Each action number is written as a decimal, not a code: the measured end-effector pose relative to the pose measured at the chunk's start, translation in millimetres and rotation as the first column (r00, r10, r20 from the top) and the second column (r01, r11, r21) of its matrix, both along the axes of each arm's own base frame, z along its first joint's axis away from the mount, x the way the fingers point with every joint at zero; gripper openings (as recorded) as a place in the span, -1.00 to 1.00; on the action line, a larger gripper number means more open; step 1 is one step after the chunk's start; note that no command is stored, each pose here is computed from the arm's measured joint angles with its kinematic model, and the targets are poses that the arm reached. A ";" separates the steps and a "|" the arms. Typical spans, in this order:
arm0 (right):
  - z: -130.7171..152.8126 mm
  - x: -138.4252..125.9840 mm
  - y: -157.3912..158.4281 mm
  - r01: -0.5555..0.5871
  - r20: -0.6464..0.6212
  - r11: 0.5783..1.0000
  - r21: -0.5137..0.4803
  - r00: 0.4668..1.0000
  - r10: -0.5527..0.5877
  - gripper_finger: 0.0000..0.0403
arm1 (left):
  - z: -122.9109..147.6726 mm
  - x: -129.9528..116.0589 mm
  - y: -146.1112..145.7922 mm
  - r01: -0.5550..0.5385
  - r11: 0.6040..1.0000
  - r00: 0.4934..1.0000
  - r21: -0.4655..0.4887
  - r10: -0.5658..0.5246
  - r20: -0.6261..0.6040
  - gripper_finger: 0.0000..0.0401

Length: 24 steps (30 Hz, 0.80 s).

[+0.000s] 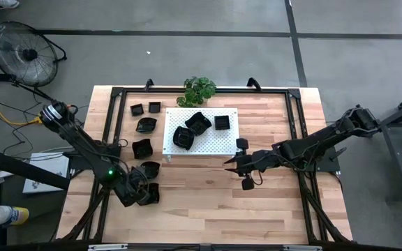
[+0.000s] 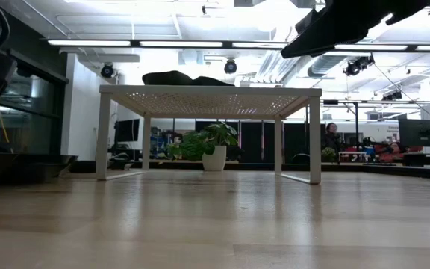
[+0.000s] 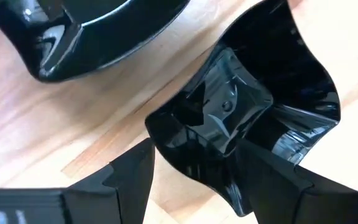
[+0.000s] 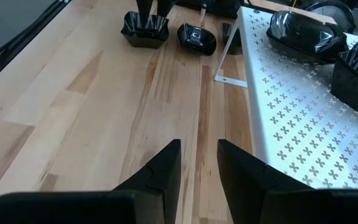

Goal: Pick & Place Mini shaped plates
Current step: Stack the distorted square plate on top of the distorted square plates on the shelf

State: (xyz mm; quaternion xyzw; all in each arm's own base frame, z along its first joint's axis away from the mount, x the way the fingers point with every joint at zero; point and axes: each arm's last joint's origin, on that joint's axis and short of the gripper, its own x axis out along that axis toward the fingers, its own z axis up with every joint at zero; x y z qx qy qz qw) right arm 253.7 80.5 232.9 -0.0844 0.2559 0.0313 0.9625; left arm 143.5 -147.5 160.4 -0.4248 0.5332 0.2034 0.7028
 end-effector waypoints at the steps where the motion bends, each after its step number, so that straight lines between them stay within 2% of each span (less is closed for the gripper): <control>1: -0.5 -0.3 -0.1 0.000 -0.006 1.000 -0.002 1.000 0.000 -0.51 | -0.6 0.7 -0.8 0.000 1.000 1.000 -0.004 0.000 0.001 0.07; 14: -5.1 -3.1 -1.3 0.005 -0.059 1.000 -0.025 0.998 -0.006 -0.51 | -2.0 1.2 -1.2 -0.008 1.000 1.000 -0.002 0.008 -0.003 -0.48; 20: -4.9 -3.0 -1.3 0.009 -0.057 1.000 -0.018 0.998 -0.010 -0.51 | -2.3 0.4 -1.2 0.034 0.999 0.999 0.001 -0.034 -0.016 -0.69; 24: -4.8 -2.9 -1.2 0.013 -0.056 1.000 -0.011 0.998 -0.014 -0.51 | -2.3 0.3 -1.3 0.068 0.998 0.998 0.009 -0.068 -0.014 -0.91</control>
